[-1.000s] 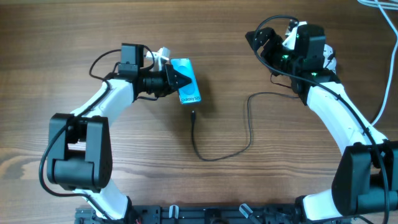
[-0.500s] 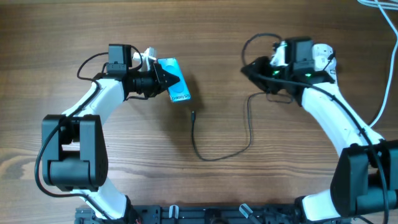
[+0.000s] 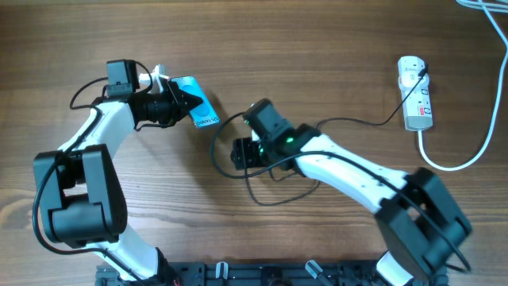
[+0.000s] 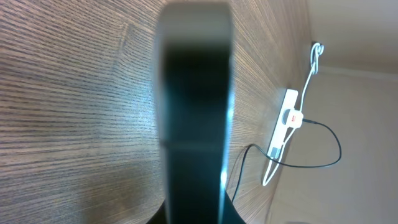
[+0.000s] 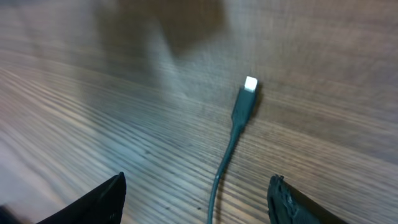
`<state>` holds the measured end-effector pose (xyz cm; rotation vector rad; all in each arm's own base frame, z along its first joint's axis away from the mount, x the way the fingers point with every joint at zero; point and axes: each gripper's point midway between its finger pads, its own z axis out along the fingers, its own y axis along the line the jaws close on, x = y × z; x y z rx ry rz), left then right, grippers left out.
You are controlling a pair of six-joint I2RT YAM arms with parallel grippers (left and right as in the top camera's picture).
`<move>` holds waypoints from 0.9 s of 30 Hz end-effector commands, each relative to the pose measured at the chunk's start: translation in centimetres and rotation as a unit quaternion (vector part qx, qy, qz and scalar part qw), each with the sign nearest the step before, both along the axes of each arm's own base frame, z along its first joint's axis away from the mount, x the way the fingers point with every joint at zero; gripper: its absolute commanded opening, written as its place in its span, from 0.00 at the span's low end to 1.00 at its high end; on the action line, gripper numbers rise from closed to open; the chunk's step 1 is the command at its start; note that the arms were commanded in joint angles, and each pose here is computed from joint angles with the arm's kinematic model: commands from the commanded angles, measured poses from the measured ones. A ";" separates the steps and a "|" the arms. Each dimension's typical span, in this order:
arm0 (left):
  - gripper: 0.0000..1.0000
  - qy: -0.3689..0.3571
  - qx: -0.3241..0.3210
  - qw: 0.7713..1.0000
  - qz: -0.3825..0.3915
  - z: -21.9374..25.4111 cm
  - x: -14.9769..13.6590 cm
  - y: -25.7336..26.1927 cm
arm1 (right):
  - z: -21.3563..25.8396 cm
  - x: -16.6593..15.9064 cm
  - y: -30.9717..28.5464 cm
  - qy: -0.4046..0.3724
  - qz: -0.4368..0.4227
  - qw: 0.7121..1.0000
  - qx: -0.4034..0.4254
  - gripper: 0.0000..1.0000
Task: Plug charger to phone and switch on socket
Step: 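Lower the right gripper toward the black cable's USB-C plug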
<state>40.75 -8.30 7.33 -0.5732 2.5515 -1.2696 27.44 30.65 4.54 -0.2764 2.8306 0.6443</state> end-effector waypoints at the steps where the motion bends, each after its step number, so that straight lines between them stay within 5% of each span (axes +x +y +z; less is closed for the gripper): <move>1: 0.04 -0.028 0.000 1.000 -0.010 1.4 0.3 0.0 | -3.6 -1.1 0.2 0.026 -0.003 0.999 -0.042 0.71; 4: 0.04 -0.028 0.000 1.000 -0.010 1.4 0.3 0.0 | -4.2 -1.1 0.2 0.032 -0.003 0.998 -0.058 0.56; 8: 0.04 -0.028 0.000 1.000 -0.010 1.4 0.3 0.0 | -4.6 -1.0 -0.3 0.035 -0.016 0.997 -0.071 0.23; 13: 0.04 -0.028 0.000 1.000 -0.010 1.4 0.3 0.0 | -5.0 -1.6 0.0 0.037 -0.010 0.996 -0.077 0.17; 15: 0.04 -0.028 0.000 1.000 -0.010 1.4 0.3 0.0 | -5.3 -1.6 -0.3 0.017 -0.019 0.994 -0.103 0.06; 21: 0.04 -0.028 0.000 1.000 -0.010 1.4 0.3 0.0 | -3.6 0.6 -4.7 0.008 -0.077 0.978 -0.196 0.05; 25: 0.04 -0.028 0.000 1.000 -0.010 1.4 0.3 0.0 | -2.4 0.2 -4.4 0.078 -0.079 0.982 -0.155 0.05; 27: 0.04 -0.028 0.000 1.000 -0.010 1.4 0.3 0.0 | -2.1 -0.1 -2.9 0.091 -0.068 0.986 -0.119 0.18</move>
